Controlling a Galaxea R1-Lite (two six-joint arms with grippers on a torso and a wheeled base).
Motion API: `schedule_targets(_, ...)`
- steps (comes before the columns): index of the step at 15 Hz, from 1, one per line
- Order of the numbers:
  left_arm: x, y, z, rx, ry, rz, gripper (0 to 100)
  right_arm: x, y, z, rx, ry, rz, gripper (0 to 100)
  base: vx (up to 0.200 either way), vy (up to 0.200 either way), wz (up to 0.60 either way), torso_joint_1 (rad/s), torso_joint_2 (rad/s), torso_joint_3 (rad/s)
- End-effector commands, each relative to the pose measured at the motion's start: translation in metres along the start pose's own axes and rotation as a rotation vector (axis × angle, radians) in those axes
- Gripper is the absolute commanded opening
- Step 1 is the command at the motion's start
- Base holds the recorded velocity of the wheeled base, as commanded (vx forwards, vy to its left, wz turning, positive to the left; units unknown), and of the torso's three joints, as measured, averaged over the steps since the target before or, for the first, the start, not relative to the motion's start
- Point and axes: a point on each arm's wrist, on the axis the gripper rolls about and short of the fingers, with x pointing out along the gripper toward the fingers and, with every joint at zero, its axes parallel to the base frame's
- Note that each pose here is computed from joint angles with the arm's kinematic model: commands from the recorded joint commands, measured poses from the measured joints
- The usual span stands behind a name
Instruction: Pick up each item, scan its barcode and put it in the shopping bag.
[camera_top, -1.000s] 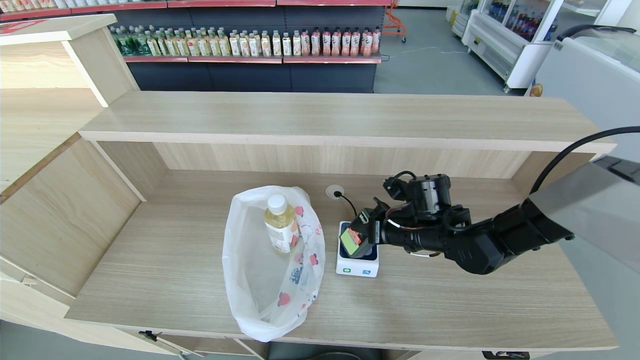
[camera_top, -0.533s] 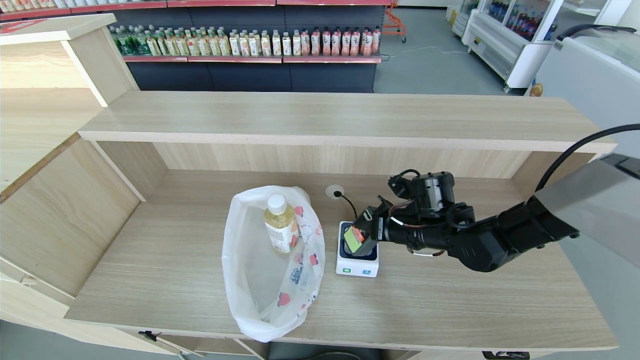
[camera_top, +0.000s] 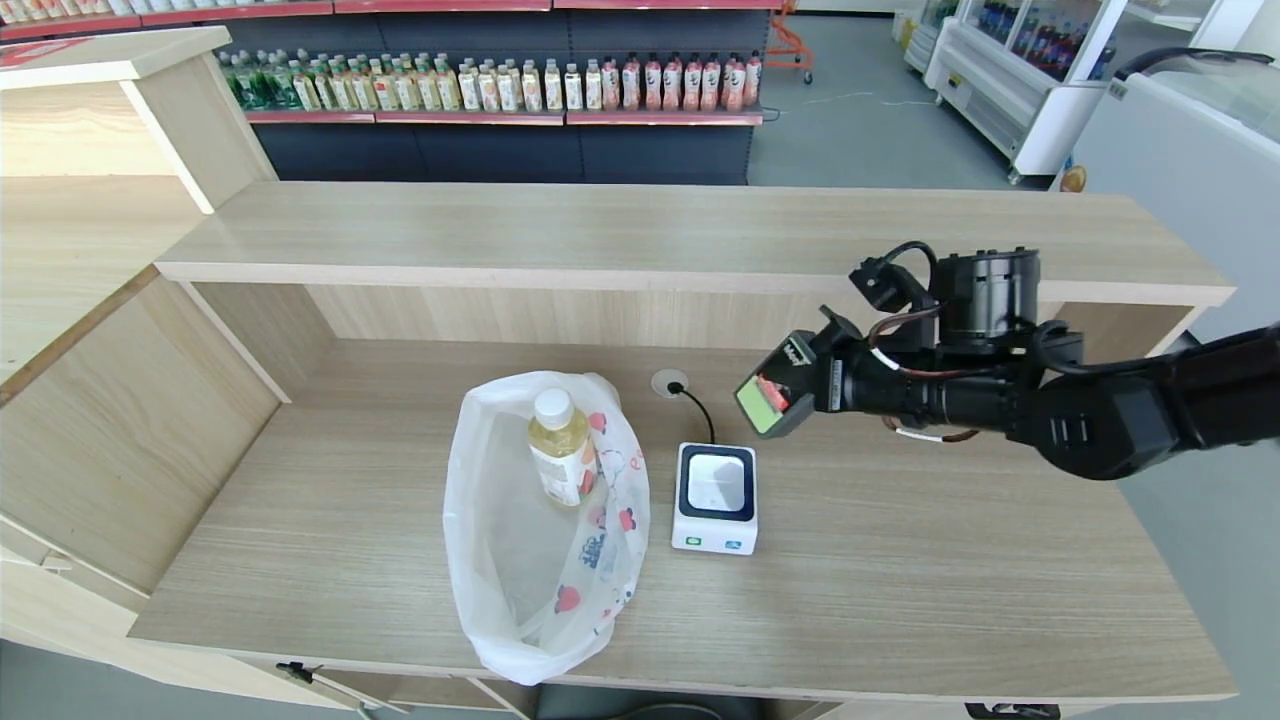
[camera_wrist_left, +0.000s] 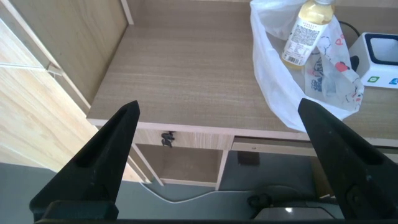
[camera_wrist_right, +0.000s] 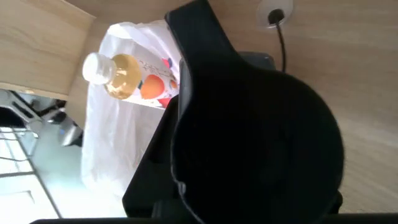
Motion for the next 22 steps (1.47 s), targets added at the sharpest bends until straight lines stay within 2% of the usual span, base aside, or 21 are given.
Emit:
schedule_targets(1, 0.0, 0.0, 0.0, 0.0, -0.001, 0.0, 100, -0.056, -0.004, 0.018, -0.144, -0.053, -0.066, 0, 0.0, 0.0, 0.0, 0.0, 0.0, 0.0)
schedule_targets(6, 0.0, 0.0, 0.0, -0.003, -0.001, 0.0, 100, -0.093, 0.021, 0.009, -0.159, -0.059, -0.034, 0, 0.0, 0.2, 0.0, 0.003, 0.01, 0.002)
schedule_targets(9, 0.0, 0.0, 0.0, -0.003, 0.001, 0.0, 100, -0.107, 0.033, 0.002, -0.122, -0.006, 0.029, 0, 0.0, 0.2, 0.0, -0.004, 0.0, 0.002)
schedule_targets(11, 0.0, 0.0, 0.0, -0.002, -0.001, 0.0, 100, -0.113, 0.038, -0.011, -0.085, 0.098, 0.065, 0, 0.0, 0.2, 0.0, 0.002, 0.0, 0.002)
schedule_targets(16, 0.0, 0.0, 0.0, -0.002, -0.001, 0.0, 100, -0.085, 0.045, -0.046, -0.074, 0.271, 0.119, 0, 0.0, 0.0, 0.0, 0.0, 0.0, 0.0)
schedule_targets(19, 0.0, 0.0, 0.0, -0.002, -0.001, 0.0, 100, -0.063, 0.043, -0.068, -0.128, 0.36, 0.155, 0, 0.0, 0.0, 0.0, 0.0, 0.0, 0.0)
schedule_targets(20, 0.0, 0.0, 0.0, -0.002, -0.001, 0.0, 100, -0.055, 0.041, -0.072, -0.146, 0.365, 0.163, 0, 0.0, 0.0, 0.0, 0.0, 0.0, 0.0)
schedule_targets(22, 0.0, 0.0, 0.0, -0.002, -0.001, 0.0, 100, -0.03, 0.039, -0.081, -0.187, 0.32, 0.186, 0, 0.0, 0.0, 0.0, 0.0, 0.0, 0.0)
